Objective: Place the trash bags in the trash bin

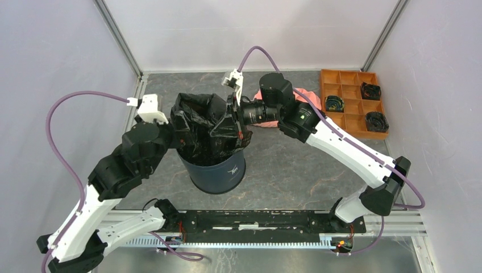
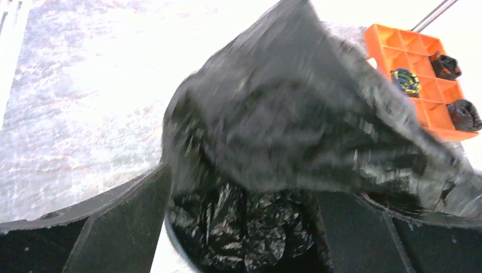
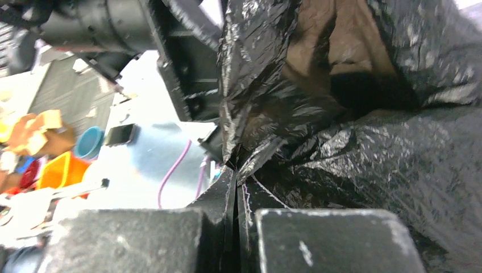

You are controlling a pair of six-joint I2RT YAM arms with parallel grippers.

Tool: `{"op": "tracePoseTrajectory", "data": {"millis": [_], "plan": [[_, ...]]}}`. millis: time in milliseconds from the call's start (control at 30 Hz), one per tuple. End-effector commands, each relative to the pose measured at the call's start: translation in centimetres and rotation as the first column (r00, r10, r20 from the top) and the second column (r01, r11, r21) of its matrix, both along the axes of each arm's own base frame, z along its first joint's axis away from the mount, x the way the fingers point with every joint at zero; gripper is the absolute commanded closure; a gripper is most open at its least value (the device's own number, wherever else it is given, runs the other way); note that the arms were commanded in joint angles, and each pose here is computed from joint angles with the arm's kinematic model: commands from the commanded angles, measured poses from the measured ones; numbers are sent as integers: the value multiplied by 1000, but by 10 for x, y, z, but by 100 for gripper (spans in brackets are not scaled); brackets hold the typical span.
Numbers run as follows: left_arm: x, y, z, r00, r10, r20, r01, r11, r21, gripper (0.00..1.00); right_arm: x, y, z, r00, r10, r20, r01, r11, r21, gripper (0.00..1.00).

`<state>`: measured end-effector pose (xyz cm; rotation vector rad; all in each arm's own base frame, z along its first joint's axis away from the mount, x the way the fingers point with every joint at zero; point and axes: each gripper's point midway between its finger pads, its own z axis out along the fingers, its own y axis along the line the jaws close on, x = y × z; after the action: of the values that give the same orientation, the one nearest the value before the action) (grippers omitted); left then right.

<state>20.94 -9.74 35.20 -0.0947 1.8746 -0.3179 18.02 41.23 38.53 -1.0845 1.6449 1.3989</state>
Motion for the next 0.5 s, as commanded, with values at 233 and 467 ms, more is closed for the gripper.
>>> {"op": "tracePoseTrajectory", "data": {"millis": [233, 467], "plan": [[-7, -71, 36, 900, -387, 200, 397, 918, -10, 17, -48, -8, 34, 972, 216, -90, -196, 962, 188, 99], [-19, -64, -37, 955, -293, -51, 280, 943, -182, 59, 5, 20, -22, 987, -6, -158, 10, 1000, 28, 99]]}}
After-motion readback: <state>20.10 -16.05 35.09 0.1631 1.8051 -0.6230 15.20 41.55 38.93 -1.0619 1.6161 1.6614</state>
